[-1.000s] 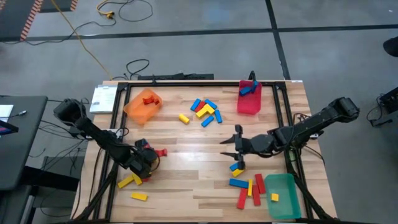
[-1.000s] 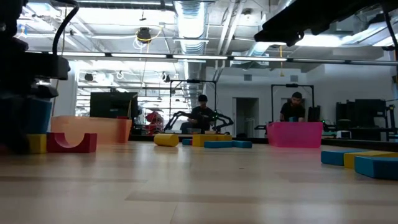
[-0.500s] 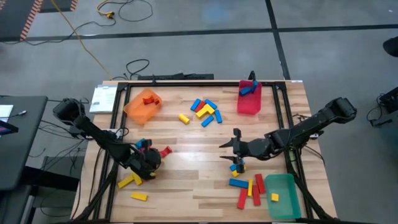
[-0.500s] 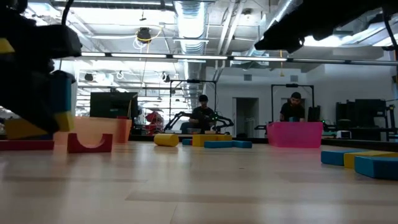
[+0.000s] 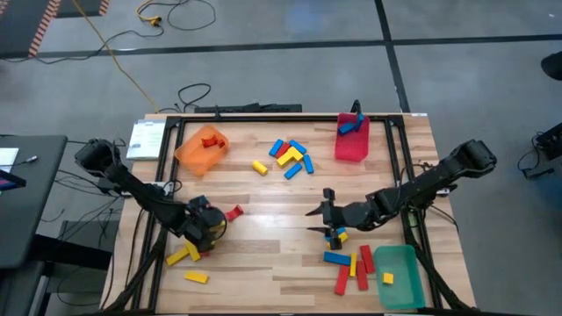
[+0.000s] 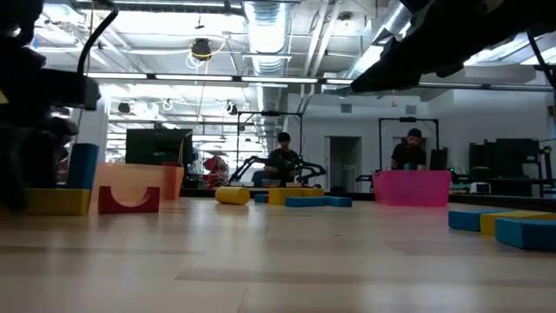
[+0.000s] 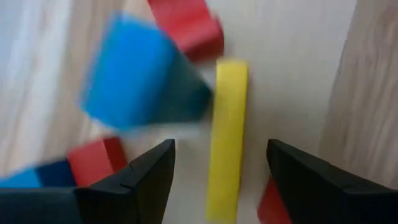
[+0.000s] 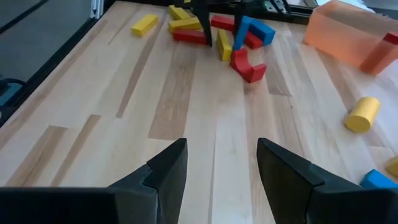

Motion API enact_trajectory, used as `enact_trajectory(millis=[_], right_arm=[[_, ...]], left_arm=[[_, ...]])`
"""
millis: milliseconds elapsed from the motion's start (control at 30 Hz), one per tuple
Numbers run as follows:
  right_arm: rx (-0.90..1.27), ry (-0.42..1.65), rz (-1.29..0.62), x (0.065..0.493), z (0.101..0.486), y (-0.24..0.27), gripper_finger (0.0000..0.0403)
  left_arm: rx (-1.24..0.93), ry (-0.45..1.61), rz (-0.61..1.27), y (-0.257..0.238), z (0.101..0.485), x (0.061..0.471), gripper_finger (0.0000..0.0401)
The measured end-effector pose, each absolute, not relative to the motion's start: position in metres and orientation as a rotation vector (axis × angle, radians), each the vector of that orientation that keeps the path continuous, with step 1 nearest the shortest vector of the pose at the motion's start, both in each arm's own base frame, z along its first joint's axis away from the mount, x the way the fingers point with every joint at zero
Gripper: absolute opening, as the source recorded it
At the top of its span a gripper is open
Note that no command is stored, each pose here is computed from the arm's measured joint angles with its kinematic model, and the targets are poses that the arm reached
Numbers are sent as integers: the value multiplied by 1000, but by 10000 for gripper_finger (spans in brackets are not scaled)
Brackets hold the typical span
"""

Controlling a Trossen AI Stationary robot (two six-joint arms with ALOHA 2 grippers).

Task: Sort blocks
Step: Put the blue block into the red bin, then put the yellow block into the green bin

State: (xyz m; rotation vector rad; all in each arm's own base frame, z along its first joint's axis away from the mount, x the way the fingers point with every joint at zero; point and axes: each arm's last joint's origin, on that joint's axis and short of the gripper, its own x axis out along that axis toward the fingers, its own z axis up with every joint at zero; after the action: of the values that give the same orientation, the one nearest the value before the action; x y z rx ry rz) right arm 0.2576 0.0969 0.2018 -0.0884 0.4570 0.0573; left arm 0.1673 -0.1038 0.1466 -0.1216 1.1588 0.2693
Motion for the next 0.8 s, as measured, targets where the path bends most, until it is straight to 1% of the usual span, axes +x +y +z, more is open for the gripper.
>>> enact_trajectory(millis=[133,233,400,533,767,800], right_arm=[[-89,453,58,258,203,97,207],[-90,453,58,257,203,97,207],[-88,440,60,258,204,97,207],[-86,441,59,258,204,97,207],[-79,426,60,259,205,97,207],[-76,414,59,260,206,97,207]], left_arm=[[-152,1240,312,-103,145,158,253],[-153,1249,323,-103,144,156,250],[-110,1186,279,-106,145,160,220],[-78,1165,275,-106,145,162,176],[-39,1163,250,-106,145,162,60],[-35,1159,241,-106,145,163,51]])
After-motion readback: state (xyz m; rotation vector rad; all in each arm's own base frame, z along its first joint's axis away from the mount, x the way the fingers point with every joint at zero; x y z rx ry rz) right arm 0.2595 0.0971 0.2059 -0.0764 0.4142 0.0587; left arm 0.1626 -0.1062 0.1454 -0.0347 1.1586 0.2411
